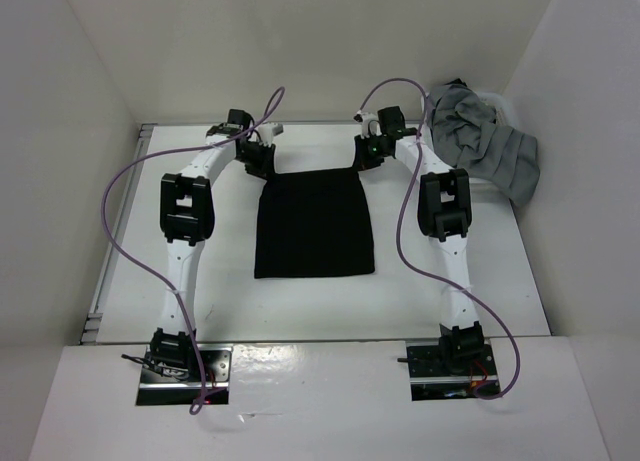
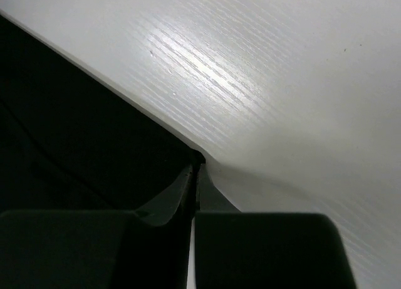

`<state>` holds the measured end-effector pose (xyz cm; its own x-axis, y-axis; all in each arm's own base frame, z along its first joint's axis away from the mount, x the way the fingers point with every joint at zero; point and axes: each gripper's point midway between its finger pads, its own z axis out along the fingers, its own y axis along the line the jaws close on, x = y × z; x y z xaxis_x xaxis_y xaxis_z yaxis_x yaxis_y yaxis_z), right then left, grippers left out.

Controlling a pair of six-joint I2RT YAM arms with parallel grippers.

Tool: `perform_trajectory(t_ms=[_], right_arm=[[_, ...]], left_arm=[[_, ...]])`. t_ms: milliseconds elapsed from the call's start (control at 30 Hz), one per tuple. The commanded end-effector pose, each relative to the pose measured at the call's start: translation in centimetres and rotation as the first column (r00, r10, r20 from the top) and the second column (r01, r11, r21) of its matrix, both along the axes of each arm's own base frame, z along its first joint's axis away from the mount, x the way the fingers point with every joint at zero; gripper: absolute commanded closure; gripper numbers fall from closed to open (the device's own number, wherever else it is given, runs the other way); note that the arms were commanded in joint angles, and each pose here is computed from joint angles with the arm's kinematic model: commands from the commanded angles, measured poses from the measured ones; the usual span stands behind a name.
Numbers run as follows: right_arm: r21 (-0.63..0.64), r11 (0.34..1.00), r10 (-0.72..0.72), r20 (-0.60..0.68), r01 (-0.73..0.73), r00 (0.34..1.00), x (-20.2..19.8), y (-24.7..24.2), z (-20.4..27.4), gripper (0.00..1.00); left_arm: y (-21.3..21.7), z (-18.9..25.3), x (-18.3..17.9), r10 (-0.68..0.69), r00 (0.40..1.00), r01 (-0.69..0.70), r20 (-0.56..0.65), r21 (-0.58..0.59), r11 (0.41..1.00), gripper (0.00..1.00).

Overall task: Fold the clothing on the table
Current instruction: Fold the skirt

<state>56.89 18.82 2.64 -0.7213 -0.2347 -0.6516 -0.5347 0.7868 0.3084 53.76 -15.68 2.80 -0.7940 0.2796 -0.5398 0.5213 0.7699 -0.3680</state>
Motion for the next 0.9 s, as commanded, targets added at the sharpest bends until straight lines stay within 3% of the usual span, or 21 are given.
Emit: perform_trajectory(t_ms=[0, 67, 467, 633, 667, 733, 767, 867], right_arm=[[-0.021, 1.0, -0.006, 0.044, 0.007, 0.999, 0.7, -0.3, 1.7, 1.0], [-0.024, 1.0, -0.012, 0.067, 0.014, 0.998, 1.0, -0.3, 2.5, 1.0], [-0.049, 0.994, -0.092, 0.157, 0.101, 0.983, 3.1, -2.3, 6.2, 1.0], [-0.048, 0.985, -0.152, 0.186, 0.164, 0.971, 4.3, -4.3, 7.7, 1.0], [-0.039, 0.985, -0.16, 0.192, 0.171, 0.968, 4.5, -4.2, 8.2, 1.0], [-0.03, 0.984, -0.165, 0.201, 0.175, 0.966, 4.4, -4.8, 9.3, 1.0], [-0.024, 0.986, -0.16, 0.199, 0.168, 0.967, 4.4, -4.6, 9.4, 1.0], [-0.01, 0.987, -0.155, 0.223, 0.161, 0.962, 3.9, -4.6, 11.5, 1.0]], left_arm=[[0.3, 2.0, 0.3, -0.01, 0.999, 0.009, 0.051, 0.022, 1.0, 0.94], [1.2, 2.7, 0.9, 0.012, 0.997, -0.015, 0.075, 0.041, 0.999, 1.0], [4.8, 9.9, 4.9, 0.079, 0.967, -0.083, 0.243, 0.009, 0.996, 1.0], [5.6, 10.2, 5.2, 0.086, 0.972, -0.084, 0.22, -0.016, 0.996, 1.0], [5.3, 9.2, 4.6, 0.064, 0.982, -0.061, 0.178, -0.024, 0.998, 1.0], [4.9, 11.1, 4.8, 0.042, 0.976, -0.033, 0.215, -0.043, 0.999, 1.0], [4.7, 9.5, 3.8, 0.022, 0.988, -0.015, 0.152, -0.046, 0.999, 1.0], [4.2, 10.8, 3.0, -0.029, 0.985, 0.041, 0.173, -0.065, 0.997, 1.0]])
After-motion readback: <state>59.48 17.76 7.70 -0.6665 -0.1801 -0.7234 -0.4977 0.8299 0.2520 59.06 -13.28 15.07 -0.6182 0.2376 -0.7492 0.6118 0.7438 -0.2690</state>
